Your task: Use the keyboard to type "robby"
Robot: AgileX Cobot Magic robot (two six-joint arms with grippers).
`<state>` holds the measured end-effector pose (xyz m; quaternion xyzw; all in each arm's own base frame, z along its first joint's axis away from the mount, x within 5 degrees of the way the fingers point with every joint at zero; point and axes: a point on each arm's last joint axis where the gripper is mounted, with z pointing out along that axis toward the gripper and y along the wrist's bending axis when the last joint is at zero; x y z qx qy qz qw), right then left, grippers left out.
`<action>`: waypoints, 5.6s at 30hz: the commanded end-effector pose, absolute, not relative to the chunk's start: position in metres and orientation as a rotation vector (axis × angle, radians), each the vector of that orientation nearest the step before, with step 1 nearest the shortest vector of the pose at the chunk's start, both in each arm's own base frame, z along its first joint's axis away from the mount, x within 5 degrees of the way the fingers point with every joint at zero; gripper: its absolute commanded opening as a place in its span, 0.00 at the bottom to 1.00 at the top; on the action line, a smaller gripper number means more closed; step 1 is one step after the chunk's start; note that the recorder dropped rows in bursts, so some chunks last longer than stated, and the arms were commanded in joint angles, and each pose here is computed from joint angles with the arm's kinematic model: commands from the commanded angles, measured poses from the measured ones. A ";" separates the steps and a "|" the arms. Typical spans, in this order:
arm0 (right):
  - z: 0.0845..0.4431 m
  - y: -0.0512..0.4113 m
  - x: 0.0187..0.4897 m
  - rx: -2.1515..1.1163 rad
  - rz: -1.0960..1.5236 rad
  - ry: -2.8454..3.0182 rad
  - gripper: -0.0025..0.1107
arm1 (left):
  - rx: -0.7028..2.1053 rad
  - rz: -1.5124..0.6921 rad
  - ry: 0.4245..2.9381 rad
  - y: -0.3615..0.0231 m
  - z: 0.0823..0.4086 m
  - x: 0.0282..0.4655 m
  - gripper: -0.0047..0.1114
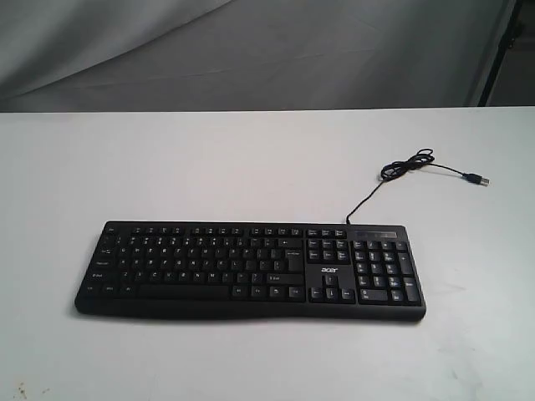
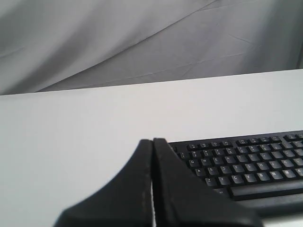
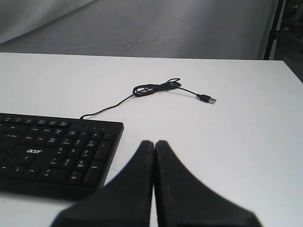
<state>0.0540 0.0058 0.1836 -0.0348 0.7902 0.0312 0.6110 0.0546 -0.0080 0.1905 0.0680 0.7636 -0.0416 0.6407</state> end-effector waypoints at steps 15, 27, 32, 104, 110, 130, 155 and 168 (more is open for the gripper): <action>0.183 0.005 0.054 -0.070 0.069 1.820 0.02 | 0.161 -0.098 1.734 -0.008 0.190 0.055 0.04; 0.258 0.004 0.045 -0.086 0.043 1.715 0.02 | 0.161 -0.098 1.734 -0.008 0.190 0.055 0.04; 0.316 0.004 0.052 -0.095 0.019 1.667 0.02 | 0.161 -0.098 1.734 -0.008 0.190 0.055 0.04; 0.130 0.360 0.313 -1.197 0.355 2.005 0.02 | 0.161 -0.098 1.734 -0.008 0.190 0.055 0.04; 0.130 0.361 0.313 -1.199 0.351 1.992 0.02 | 0.161 -0.098 1.734 -0.008 0.190 0.055 0.04; 0.128 0.366 0.305 -1.248 0.352 1.987 0.02 | 0.161 -0.098 1.734 -0.008 0.190 0.055 0.04; 0.113 0.361 0.310 -1.266 0.327 2.013 0.02 | 0.161 -0.098 1.734 -0.008 0.190 0.055 0.04; 0.102 0.359 0.312 -1.277 0.317 2.035 0.02 | 0.161 -0.098 1.734 -0.008 0.190 0.055 0.04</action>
